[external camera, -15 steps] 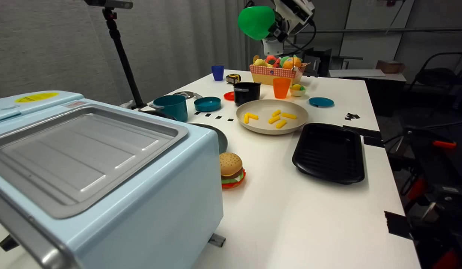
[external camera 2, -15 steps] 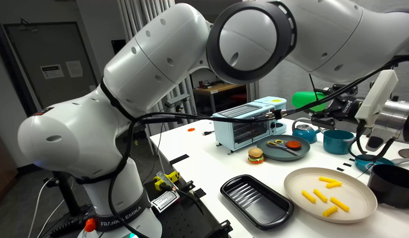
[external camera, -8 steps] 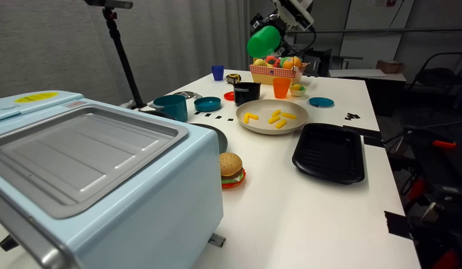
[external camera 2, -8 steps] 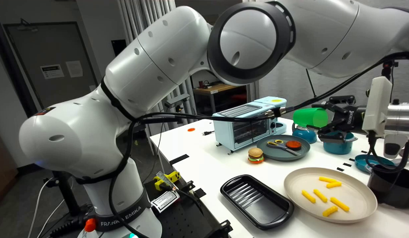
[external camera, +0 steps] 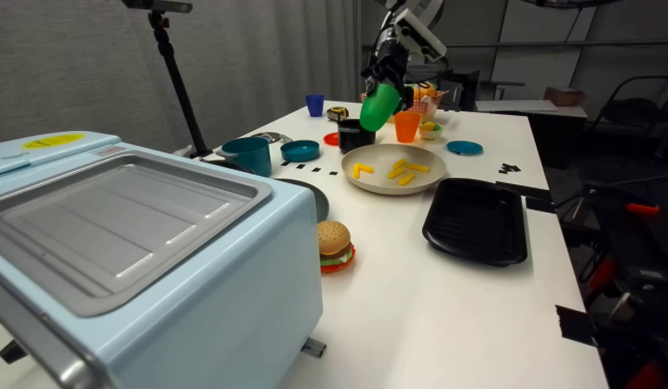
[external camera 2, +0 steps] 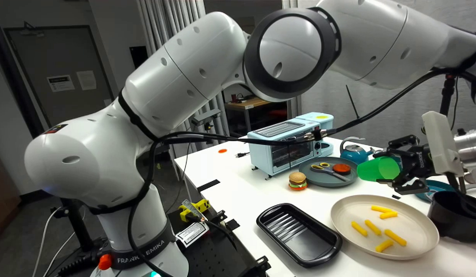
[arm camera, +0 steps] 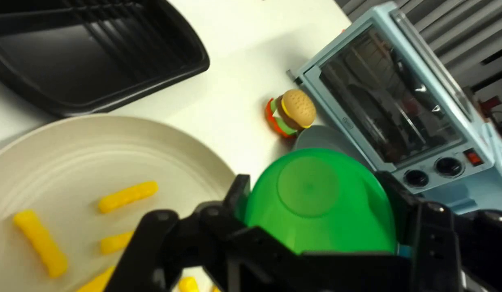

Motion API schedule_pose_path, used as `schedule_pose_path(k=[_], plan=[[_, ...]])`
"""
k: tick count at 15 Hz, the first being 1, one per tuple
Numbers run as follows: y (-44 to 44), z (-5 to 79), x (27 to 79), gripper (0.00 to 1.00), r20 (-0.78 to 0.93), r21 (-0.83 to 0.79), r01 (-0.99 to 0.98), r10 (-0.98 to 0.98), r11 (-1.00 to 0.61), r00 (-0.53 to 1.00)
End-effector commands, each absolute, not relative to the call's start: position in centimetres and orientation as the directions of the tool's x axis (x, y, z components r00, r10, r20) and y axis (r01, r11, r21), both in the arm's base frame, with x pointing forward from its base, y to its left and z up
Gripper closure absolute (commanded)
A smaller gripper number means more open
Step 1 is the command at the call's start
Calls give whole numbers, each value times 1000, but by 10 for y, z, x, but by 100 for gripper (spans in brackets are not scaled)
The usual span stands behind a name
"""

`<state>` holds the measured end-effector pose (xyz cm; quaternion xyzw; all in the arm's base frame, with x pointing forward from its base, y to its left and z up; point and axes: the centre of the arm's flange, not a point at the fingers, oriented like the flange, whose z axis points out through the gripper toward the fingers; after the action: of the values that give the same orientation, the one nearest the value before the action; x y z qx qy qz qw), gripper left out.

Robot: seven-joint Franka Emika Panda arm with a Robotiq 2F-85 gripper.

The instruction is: Pour the fries out of the green cup onto the plate

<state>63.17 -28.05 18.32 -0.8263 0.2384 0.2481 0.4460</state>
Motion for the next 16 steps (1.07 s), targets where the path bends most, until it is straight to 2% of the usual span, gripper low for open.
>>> schedule_pose_path(k=[1,9,12,16], plan=[[-266,240,592,47,-522,-564,-562,-267,-605,810],[-282,341,556,47,-268,-345,-537,-467,-770,843],[-275,339,547,47,-188,-241,-557,-525,-795,830],[-261,296,544,47,-112,-132,-602,-592,-787,798]])
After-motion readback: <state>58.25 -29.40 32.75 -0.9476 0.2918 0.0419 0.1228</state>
